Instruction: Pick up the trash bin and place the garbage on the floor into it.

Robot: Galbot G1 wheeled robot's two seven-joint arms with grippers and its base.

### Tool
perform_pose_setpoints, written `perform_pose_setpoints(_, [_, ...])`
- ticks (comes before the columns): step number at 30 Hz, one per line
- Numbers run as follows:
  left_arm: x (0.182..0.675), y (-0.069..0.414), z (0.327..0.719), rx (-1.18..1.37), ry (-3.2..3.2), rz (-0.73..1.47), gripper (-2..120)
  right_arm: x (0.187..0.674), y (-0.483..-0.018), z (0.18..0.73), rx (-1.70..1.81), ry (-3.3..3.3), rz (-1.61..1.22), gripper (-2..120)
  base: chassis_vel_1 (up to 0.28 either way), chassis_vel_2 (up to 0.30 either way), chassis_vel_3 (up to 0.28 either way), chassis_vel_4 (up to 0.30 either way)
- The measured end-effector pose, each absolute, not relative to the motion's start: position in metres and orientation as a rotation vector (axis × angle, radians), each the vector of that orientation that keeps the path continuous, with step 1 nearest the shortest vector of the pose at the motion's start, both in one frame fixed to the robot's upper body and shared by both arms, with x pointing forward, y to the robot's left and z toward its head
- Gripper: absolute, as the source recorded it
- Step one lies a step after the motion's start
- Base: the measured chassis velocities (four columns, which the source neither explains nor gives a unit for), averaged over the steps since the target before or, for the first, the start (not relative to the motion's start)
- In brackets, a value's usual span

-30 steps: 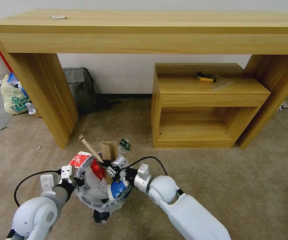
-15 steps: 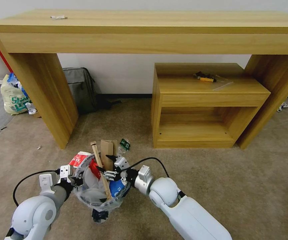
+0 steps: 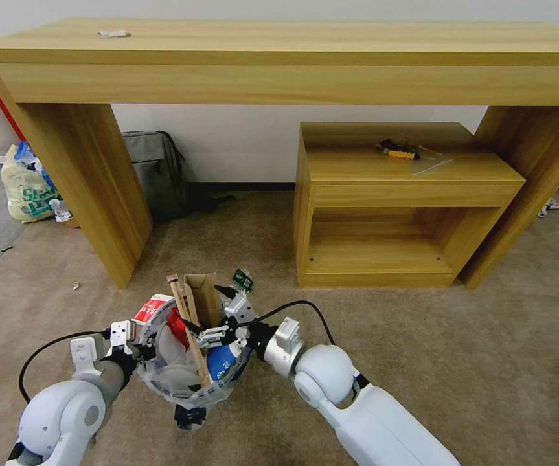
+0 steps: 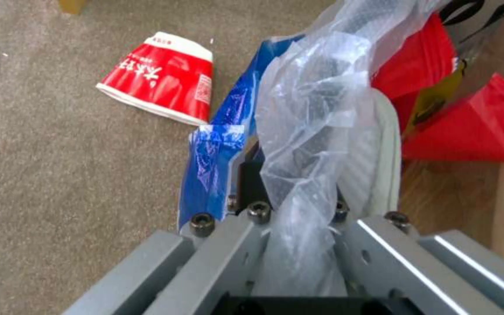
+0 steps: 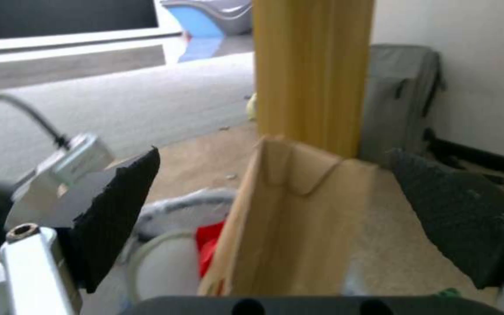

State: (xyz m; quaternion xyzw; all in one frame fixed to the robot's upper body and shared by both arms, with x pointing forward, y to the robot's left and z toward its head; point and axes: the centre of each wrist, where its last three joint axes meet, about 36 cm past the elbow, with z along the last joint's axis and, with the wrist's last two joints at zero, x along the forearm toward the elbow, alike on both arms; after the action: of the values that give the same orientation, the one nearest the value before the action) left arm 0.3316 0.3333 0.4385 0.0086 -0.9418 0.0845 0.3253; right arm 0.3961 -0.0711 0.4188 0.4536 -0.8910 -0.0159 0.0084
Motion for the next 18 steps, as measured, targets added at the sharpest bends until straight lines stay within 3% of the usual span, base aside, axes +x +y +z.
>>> perform_pose_setpoints(9, [0.33,0.337,0.438,0.041,-2.468,0.223,0,0.397,-0.102,0.43,1.164,-2.889,-0.195,100,0.0,0.0,0.0,0.0])
perform_pose_setpoints(18, [0.328,0.337,0.44,0.04,-2.471,0.229,0,0.393,-0.172,0.405,0.726,-2.992,-0.233,100,0.0,0.0,0.0,0.0])
